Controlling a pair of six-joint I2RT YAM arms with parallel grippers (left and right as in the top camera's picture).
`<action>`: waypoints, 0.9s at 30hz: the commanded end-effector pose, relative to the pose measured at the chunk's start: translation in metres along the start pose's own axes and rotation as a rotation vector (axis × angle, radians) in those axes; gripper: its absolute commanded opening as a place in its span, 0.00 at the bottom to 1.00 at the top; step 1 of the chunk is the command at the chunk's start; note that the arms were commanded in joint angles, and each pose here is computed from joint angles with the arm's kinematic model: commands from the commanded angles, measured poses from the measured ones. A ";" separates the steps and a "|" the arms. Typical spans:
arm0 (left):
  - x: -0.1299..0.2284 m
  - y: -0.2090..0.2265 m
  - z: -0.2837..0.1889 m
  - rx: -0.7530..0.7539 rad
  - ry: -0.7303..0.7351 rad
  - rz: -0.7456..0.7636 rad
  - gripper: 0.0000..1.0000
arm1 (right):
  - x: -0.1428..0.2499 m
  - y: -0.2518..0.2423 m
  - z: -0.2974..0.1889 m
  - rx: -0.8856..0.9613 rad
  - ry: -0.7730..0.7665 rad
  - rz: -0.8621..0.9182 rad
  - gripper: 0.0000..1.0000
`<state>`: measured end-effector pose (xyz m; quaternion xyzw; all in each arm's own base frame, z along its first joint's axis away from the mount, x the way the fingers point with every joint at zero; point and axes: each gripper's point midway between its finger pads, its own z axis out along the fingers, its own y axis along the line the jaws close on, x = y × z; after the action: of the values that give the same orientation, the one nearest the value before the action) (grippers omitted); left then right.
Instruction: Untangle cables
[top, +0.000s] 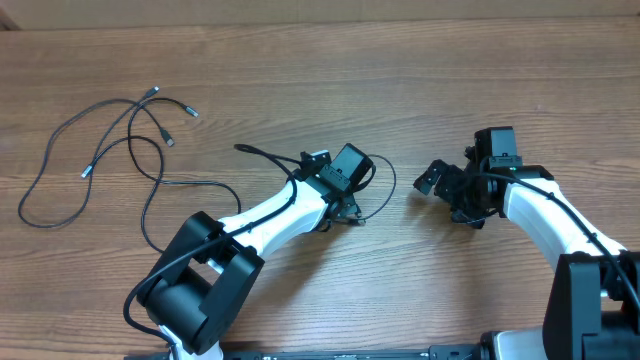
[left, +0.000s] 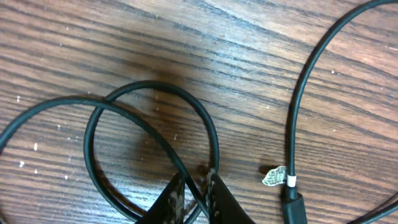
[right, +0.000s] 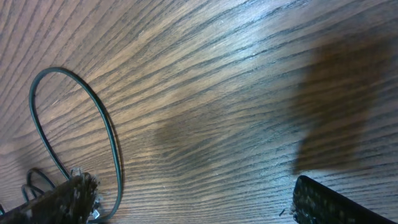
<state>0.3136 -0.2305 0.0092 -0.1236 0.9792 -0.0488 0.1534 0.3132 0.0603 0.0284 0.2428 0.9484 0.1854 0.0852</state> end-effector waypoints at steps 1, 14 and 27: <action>-0.001 0.004 0.004 -0.023 -0.014 0.054 0.15 | -0.003 0.003 -0.002 -0.010 -0.011 -0.003 1.00; -0.001 -0.001 0.004 0.001 -0.010 0.098 0.33 | -0.003 0.003 -0.002 -0.010 -0.011 -0.003 1.00; 0.016 -0.012 0.005 0.067 0.081 0.065 0.30 | -0.003 0.003 -0.002 -0.010 -0.011 -0.003 1.00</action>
<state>0.3085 -0.2444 0.0090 -0.0821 0.9844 -0.0787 0.1341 0.3132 0.0605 0.0284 0.2426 0.9484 0.1856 0.0851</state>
